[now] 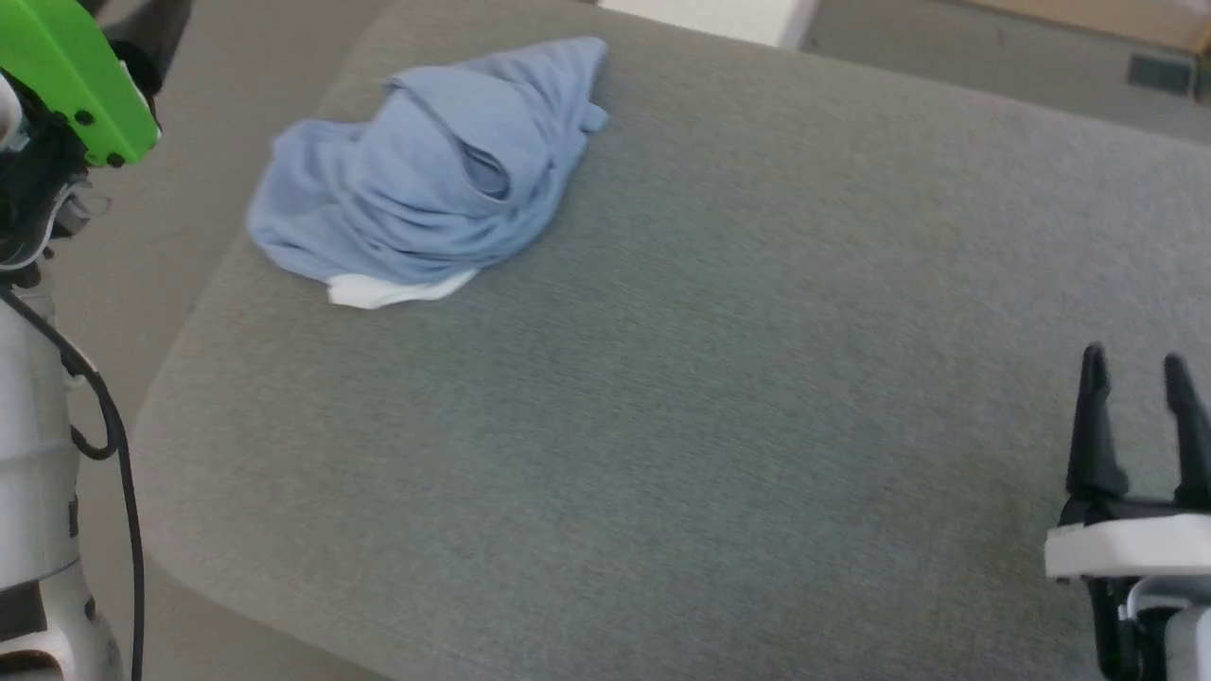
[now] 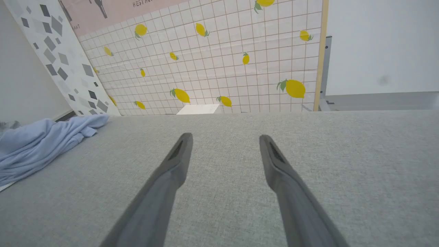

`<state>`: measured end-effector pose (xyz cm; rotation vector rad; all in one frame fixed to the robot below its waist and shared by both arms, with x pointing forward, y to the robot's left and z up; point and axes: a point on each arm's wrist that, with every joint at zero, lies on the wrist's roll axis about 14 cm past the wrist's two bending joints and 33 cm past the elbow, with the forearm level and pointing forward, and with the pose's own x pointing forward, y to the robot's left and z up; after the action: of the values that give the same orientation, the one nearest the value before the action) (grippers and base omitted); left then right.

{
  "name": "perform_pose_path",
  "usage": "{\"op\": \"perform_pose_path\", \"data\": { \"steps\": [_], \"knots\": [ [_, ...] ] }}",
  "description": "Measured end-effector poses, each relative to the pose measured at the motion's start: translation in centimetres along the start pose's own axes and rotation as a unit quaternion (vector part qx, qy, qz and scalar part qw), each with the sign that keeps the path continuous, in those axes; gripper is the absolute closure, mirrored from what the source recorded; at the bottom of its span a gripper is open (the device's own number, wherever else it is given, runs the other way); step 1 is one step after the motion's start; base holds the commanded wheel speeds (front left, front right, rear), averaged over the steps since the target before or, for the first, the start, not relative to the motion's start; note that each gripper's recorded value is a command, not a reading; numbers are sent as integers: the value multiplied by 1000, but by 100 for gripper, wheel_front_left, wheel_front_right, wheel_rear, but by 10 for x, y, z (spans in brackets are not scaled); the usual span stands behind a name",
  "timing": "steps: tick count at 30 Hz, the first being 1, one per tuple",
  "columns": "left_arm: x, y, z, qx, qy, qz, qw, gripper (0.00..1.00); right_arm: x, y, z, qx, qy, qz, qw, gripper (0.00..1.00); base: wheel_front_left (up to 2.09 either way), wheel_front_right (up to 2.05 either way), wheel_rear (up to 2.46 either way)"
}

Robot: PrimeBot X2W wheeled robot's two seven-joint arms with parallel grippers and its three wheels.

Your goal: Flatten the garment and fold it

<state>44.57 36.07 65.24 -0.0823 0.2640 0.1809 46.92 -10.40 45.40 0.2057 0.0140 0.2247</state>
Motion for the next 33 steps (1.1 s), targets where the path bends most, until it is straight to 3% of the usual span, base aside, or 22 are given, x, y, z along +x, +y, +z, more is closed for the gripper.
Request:
{"op": "perform_pose_path", "data": {
  "steps": [10, 14, 20, 28, 29, 30, 33],
  "knots": [
    [71, -36, -100, -52, 177, -49, 982, 0, 1, -35, 7, -50, -20, -35, 998, 0, 0, 0, 0],
    [88, -42, -143, -77, 250, -40, 964, 0, -2, -47, -2, -60, -9, -47, 997, 0, 0, 0, 0],
    [107, -48, -185, -116, 302, -21, 946, 0, -10, -63, -8, -69, 6, -67, 995, 0, 0, 0, 0],
    [114, -50, -246, -164, 383, 25, 909, 0, -24, -86, -4, -95, 15, -97, 991, 0, 0, 0, 0],
    [114, -50, -252, -162, 391, 28, 906, 39, -25, -89, -3, -98, 17, -101, 990, 0, 0, 0, 0],
    [114, -51, -254, -159, 394, 29, 905, 100, -26, -91, -2, -101, 17, -104, 989, 0, 0, 0, 0],
    [116, -51, -258, -157, 397, 28, 904, 100, -29, -95, 3, -108, 16, -110, 988, 0, 0, 0, 0]
  ]
}}
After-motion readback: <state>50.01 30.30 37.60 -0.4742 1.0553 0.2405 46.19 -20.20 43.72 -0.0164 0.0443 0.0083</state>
